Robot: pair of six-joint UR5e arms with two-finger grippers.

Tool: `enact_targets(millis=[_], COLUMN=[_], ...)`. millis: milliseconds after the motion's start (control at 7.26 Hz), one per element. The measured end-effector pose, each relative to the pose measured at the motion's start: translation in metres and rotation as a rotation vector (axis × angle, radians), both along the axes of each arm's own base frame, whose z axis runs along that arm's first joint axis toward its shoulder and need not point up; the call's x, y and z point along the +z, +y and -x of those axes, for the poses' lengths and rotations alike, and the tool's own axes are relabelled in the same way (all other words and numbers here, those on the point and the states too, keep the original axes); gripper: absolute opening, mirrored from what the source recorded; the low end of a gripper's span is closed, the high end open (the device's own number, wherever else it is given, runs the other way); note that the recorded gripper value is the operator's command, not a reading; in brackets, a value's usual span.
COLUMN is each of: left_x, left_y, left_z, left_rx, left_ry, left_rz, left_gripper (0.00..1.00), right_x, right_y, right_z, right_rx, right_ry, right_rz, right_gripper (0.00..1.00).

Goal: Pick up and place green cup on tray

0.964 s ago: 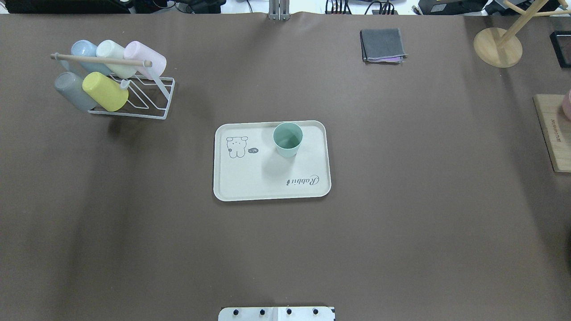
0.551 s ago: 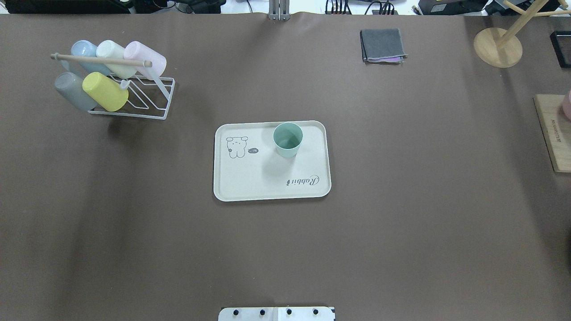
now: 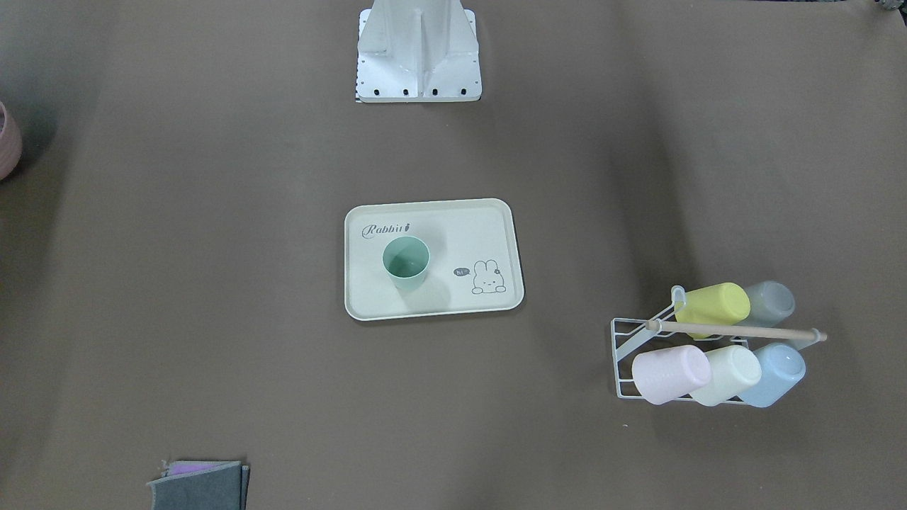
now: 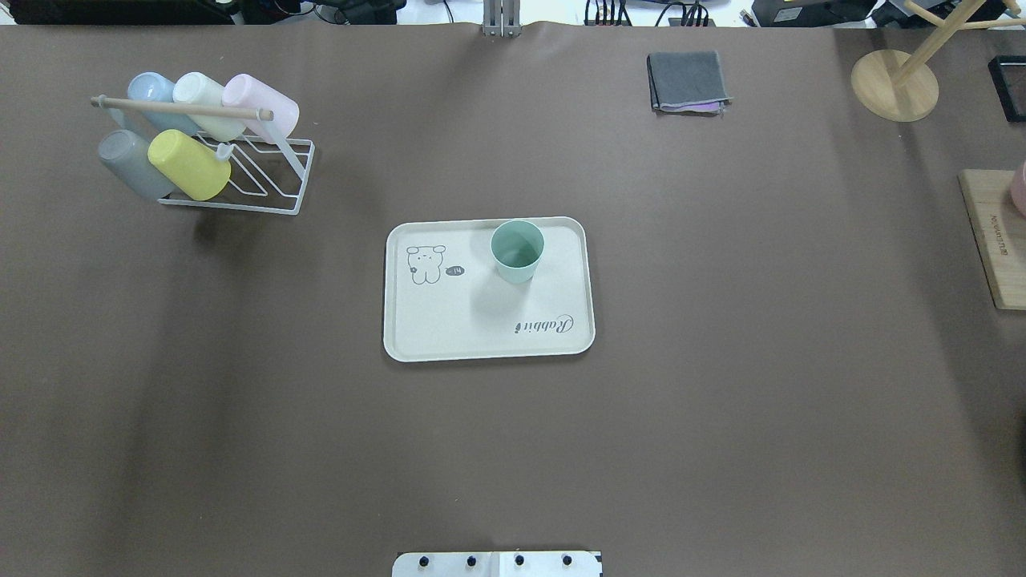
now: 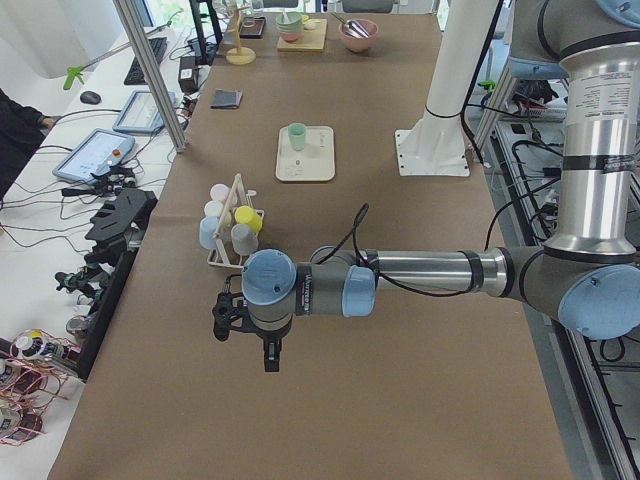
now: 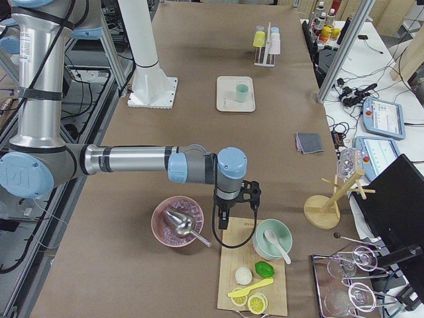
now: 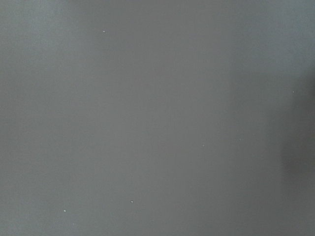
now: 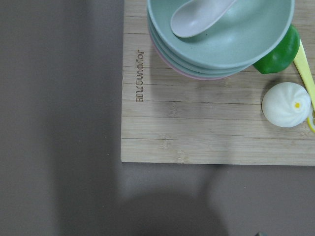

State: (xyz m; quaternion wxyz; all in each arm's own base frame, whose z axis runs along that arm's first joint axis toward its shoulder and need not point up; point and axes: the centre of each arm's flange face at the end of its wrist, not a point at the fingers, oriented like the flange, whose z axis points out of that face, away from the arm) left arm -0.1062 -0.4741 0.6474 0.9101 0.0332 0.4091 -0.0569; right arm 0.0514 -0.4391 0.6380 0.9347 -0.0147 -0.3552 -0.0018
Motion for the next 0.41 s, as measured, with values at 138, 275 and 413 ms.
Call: enact_targets(millis=[138, 275, 413], left_x=[0.0000, -0.0004, -0.0011], left_y=[0.0000, -0.0001, 0.0000], left_z=[0.0000, 0.0000, -0.0001], left_rx=[0.000, 0.000, 0.000], left_ry=[0.000, 0.000, 0.001], left_rz=[0.000, -0.001, -0.002], left_gripper=[0.98, 0.98, 0.98], right_x=[0.0000, 0.0000, -0.0001], right_y=[0.0000, 0.0000, 0.0000], right_z=[0.0000, 0.0000, 0.0000], right_rx=[0.000, -0.001, -0.001], right_ry=[0.000, 0.000, 0.000], right_rz=[0.000, -0.001, -0.001], right_gripper=[1.00, 1.00, 1.00])
